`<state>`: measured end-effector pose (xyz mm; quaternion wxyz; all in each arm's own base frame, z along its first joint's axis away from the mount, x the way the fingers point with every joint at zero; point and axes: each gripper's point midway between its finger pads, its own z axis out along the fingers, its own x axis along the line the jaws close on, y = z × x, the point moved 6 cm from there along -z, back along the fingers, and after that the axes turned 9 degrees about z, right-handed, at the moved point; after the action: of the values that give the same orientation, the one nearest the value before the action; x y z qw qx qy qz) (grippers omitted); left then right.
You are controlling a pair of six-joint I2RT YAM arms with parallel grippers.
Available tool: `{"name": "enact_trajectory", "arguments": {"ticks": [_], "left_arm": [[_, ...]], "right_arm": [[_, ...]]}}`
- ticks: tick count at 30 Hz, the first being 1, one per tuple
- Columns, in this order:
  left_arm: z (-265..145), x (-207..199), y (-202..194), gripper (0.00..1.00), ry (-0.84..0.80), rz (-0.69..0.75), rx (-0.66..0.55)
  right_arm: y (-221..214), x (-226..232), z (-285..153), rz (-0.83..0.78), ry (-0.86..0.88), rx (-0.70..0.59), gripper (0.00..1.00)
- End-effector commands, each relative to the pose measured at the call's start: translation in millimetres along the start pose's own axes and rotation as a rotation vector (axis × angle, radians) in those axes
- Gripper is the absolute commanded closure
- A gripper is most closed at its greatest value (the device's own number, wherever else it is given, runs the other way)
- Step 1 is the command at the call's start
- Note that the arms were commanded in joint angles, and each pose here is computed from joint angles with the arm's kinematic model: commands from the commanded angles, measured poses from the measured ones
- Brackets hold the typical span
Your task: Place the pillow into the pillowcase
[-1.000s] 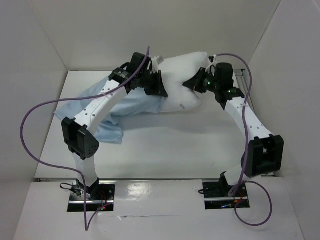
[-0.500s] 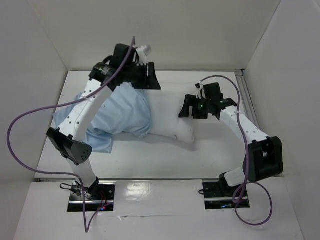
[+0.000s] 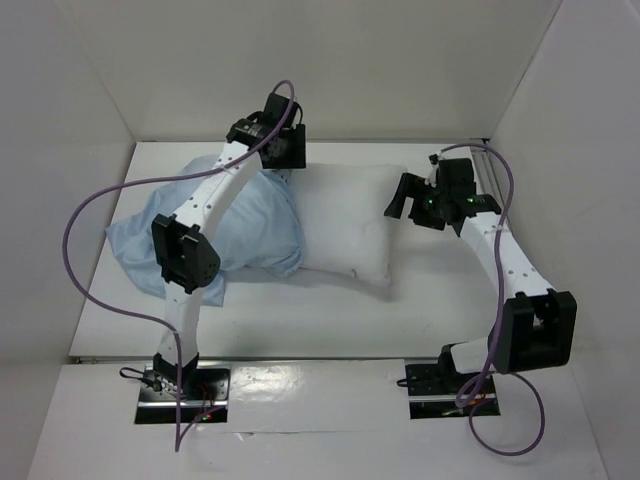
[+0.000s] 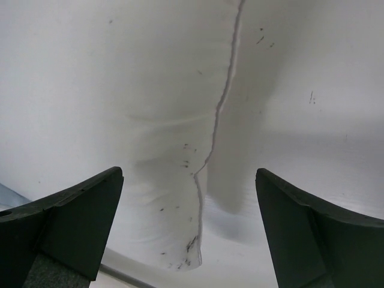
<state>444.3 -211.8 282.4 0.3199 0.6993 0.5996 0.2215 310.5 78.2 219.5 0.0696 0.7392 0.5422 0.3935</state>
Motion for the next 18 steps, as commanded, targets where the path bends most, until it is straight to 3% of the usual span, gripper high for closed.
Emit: {"name": "enact_trajectory", "arguments": {"ticks": [1,5,8,10,11,13,15,16,18], "left_arm": [[5.9,9.4,5.4,0.32,0.137,0.056,-0.025],[19.6,13.3,-11.6,0.43,0.241,0.090,0.017],[21.3,15.8,-14.0,0.82,0.261,0.094,0.023],[15.8,12.2,-11.9,1.00,0.226,0.089,0.018],[11.6,1.2,-12.7,1.00,0.155,0.100,0.025],[-6.1,-19.1,-2.2,1.00,0.025,0.131,-0.025],[-20.0,-48.0,-0.6,1.00,-0.173,0.186,-0.055],[-45.6,-66.3,4.3,1.00,-0.268,0.217,-0.104],[-75.3,-95.8,9.3,1.00,-0.455,0.255,-0.176]], "right_arm": [[14.8,7.5,4.4,0.048,0.049,-0.029,0.02],[1.6,11.2,21.5,0.115,0.160,0.001,0.00],[-7.5,17.8,40.5,0.163,0.248,0.041,0.00],[-16.7,28.4,60.2,0.126,0.215,0.049,0.00],[-15.0,35.4,66.8,0.117,0.229,0.039,0.02],[-16.3,51.7,84.8,0.102,0.293,0.077,0.22],[-6.4,70.8,91.0,0.089,0.359,0.069,0.66],[10.5,92.9,86.0,0.058,0.400,0.026,1.00],[22.7,111.6,73.6,0.024,0.423,-0.012,1.00]]}}
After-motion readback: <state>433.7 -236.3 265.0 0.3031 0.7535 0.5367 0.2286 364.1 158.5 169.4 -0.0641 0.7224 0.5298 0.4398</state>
